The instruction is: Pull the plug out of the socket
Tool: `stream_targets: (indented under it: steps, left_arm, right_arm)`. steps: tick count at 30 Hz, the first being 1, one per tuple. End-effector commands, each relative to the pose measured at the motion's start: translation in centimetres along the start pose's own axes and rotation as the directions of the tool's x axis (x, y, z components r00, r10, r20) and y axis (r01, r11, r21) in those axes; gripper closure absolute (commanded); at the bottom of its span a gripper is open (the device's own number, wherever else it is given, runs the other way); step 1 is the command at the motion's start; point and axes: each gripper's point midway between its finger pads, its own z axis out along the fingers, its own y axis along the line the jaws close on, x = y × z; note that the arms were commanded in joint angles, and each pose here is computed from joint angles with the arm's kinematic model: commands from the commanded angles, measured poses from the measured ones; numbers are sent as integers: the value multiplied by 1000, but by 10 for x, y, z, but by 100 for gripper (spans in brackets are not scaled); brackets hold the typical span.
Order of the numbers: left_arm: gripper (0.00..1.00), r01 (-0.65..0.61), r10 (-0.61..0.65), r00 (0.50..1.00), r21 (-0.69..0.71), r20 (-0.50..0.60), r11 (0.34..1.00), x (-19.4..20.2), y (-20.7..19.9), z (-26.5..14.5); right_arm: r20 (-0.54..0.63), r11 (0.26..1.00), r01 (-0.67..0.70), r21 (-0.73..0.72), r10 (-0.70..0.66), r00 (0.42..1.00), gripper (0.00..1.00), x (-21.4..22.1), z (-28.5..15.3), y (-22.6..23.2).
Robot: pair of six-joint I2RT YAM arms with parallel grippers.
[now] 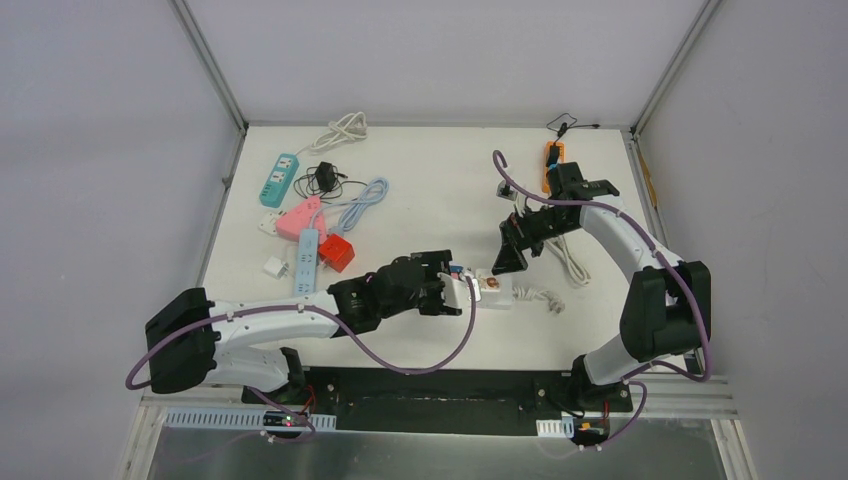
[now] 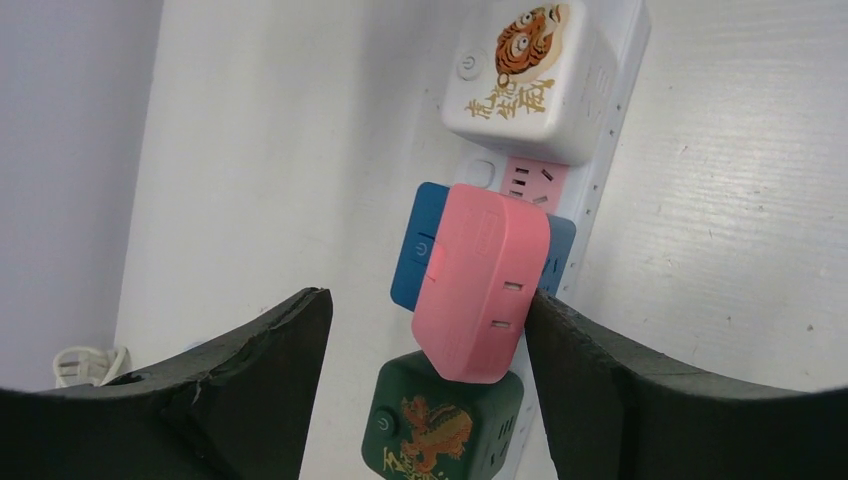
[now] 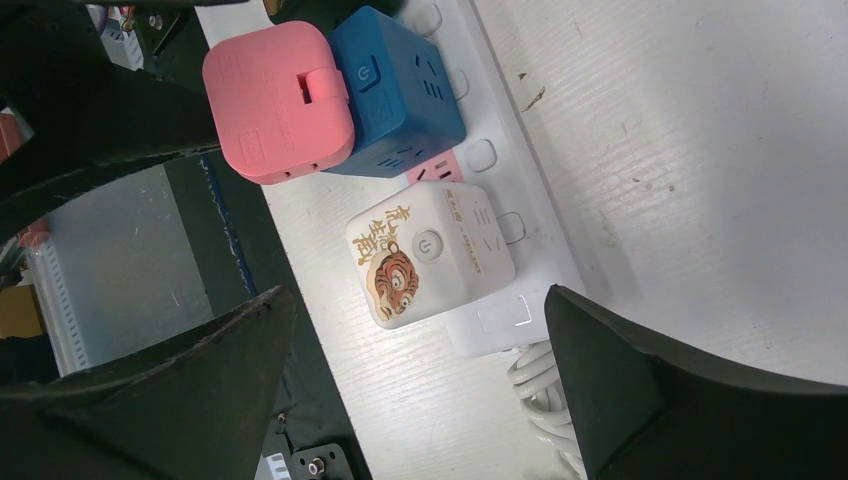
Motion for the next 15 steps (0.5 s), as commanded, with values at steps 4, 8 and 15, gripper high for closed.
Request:
stream_targets:
  steps: [4, 8, 15]
  left_arm:
    - [31, 81, -77, 994, -53, 81, 995, -23, 13, -7]
    - [34, 96, -94, 993, -23, 77, 995, -21, 7, -1]
    - [44, 158, -164, 983, 74, 88, 985, -25, -3, 14]
  right_arm:
    - [38, 999, 35, -16, -34, 999, 0, -10, -3, 7]
    - [41, 999, 36, -11, -36, 999, 0, -10, -3, 6]
    - [45, 999, 39, -7, -38, 998, 0, -11, -4, 7]
